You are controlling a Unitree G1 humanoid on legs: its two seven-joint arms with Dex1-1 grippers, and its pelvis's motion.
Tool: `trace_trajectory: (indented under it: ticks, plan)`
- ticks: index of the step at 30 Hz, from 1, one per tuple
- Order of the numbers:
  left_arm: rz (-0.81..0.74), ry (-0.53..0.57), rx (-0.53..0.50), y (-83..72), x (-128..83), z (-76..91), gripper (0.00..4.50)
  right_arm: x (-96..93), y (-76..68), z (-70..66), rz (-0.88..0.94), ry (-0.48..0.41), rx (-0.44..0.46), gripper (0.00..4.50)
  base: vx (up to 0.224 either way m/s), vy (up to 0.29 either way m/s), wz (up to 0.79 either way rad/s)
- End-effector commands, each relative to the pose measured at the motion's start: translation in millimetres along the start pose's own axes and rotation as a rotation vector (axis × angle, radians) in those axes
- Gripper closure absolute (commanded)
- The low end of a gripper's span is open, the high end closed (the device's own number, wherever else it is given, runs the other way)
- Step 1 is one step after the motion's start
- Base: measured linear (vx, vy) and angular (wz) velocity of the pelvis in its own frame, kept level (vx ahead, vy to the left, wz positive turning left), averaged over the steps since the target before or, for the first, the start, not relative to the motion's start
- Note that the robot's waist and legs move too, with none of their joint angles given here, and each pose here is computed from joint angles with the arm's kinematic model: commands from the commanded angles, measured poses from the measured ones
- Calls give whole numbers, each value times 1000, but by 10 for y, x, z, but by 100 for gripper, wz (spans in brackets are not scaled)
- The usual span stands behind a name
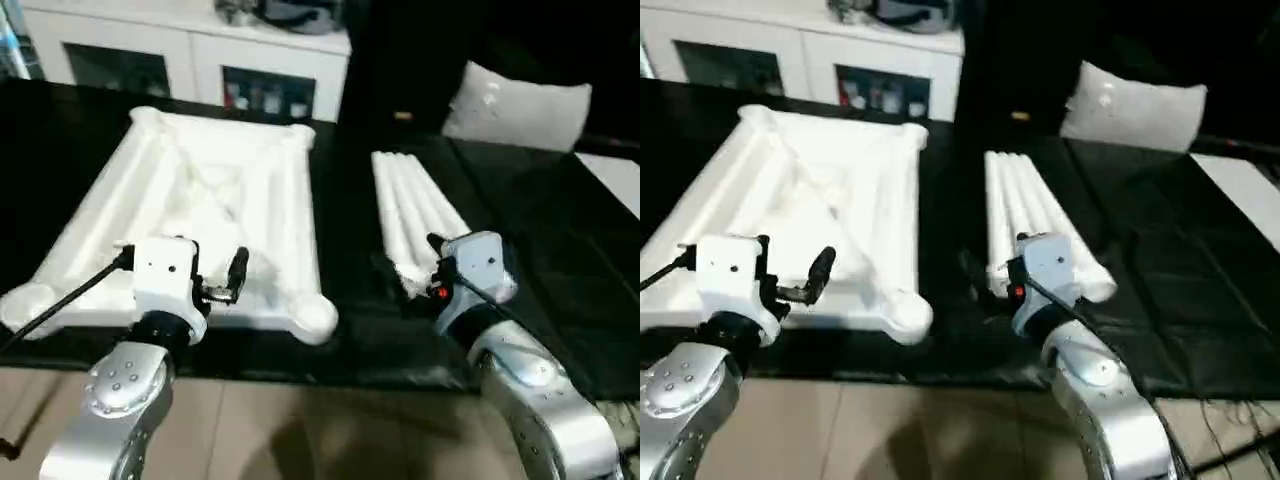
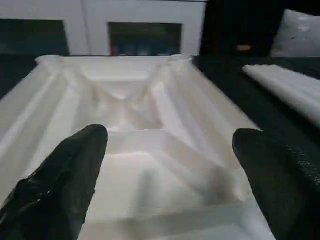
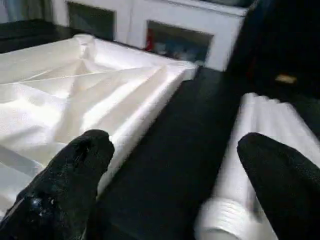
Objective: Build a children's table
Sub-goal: Move to table
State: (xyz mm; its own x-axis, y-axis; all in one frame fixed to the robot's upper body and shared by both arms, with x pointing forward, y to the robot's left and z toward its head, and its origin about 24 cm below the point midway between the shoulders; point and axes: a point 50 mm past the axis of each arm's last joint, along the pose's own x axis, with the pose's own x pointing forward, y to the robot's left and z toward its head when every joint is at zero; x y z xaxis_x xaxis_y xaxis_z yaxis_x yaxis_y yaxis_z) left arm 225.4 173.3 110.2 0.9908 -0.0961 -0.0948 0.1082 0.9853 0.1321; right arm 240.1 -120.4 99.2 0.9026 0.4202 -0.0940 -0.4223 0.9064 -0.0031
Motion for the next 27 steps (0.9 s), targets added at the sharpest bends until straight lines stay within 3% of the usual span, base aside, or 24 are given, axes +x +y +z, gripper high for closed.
trace_trajectory:
  ticks: [1,15,19,22,27]
  plan:
    - [-45,-14,-15,-79,22,19,1,-44,-30,16,15,2,-23,0,149,102,5]
    - [-127,-17,-2,-134,42,10,1,-29,1,-14,37,6,-47,0,136,14,-1]
    - [-215,-13,-14,-209,19,-1,1,-49,-46,-47,32,27,-56,0,138,12,3]
    - [-362,4,21,-292,-3,-13,1,-96,-104,-119,97,91,-100,0,100,-73,0]
    - [-522,25,39,-277,-23,-17,1,-223,-81,-168,263,155,-95,0,111,-9,-5]
